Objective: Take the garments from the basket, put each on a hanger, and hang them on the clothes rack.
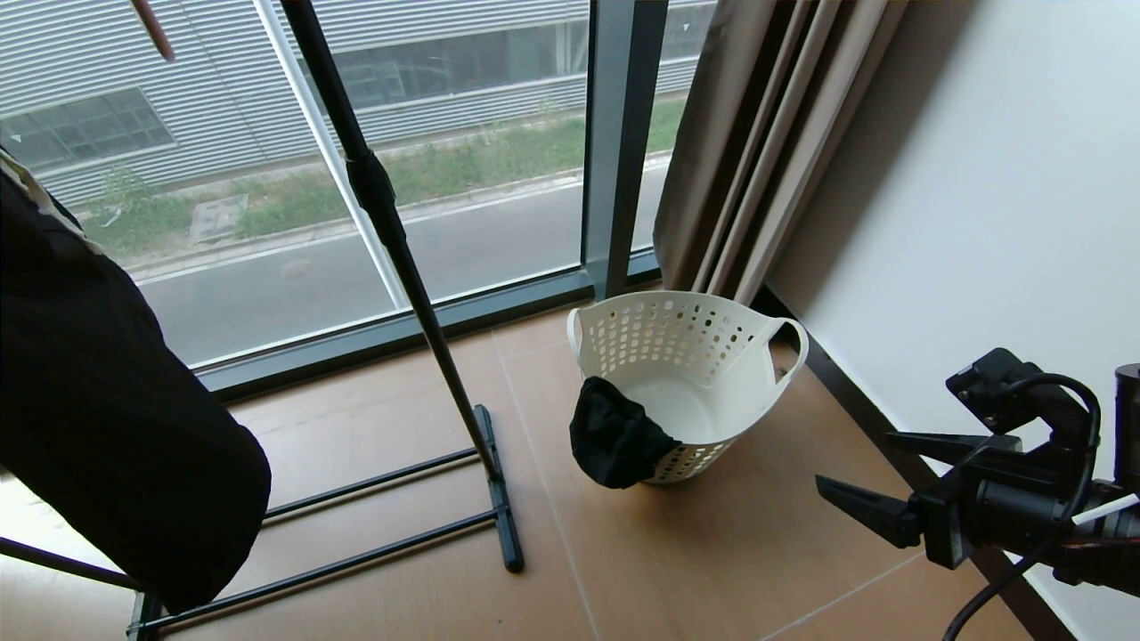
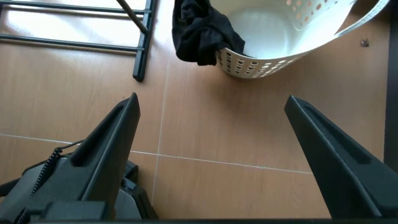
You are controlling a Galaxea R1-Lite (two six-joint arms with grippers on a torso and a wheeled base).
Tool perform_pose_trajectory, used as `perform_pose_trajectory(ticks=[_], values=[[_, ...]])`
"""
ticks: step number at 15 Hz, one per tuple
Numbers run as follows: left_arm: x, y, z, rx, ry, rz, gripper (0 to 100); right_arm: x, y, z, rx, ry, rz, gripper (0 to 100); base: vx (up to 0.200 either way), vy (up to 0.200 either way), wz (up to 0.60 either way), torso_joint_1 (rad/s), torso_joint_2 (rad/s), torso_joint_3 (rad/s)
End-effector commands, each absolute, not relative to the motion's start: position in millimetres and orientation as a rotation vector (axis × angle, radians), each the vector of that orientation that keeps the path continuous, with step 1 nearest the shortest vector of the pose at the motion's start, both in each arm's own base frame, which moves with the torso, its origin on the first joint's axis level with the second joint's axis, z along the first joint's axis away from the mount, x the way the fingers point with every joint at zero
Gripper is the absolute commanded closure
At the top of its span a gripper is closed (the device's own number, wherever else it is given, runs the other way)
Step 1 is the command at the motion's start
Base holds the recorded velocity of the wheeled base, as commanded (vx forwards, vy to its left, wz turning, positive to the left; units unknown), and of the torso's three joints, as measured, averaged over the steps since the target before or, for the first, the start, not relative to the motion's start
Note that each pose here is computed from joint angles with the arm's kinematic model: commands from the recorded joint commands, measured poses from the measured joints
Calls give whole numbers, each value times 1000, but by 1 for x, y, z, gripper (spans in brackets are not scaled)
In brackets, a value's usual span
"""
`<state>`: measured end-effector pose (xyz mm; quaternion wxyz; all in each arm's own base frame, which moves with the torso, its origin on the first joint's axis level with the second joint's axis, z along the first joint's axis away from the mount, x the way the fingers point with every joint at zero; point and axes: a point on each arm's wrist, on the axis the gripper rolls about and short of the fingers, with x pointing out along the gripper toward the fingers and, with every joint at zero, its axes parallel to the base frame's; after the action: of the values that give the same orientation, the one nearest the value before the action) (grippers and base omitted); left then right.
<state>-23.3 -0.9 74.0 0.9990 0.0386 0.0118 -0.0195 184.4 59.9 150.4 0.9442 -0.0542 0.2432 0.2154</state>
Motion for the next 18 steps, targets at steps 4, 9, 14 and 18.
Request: perform_pose_trajectory(ticks=[4, 9, 14, 18], values=[[-23, -1, 74, 76, 25, -41, 0, 195, 69, 143, -122, 535, 460, 0, 0, 0, 0, 1, 1, -66], [-23, -1, 74, 81, 25, -39, 0, 193, 70, 141, -138, 542, 458, 0, 0, 0, 0, 0, 1, -187], [-23, -1, 74, 84, 24, -41, 0, 193, 73, 142, -159, 507, 476, 0, 0, 0, 0, 2, -1, -38], [-23, -1, 74, 85, 24, -41, 0, 190, 73, 136, -162, 513, 481, 0, 0, 0, 0, 24, -220, -191]])
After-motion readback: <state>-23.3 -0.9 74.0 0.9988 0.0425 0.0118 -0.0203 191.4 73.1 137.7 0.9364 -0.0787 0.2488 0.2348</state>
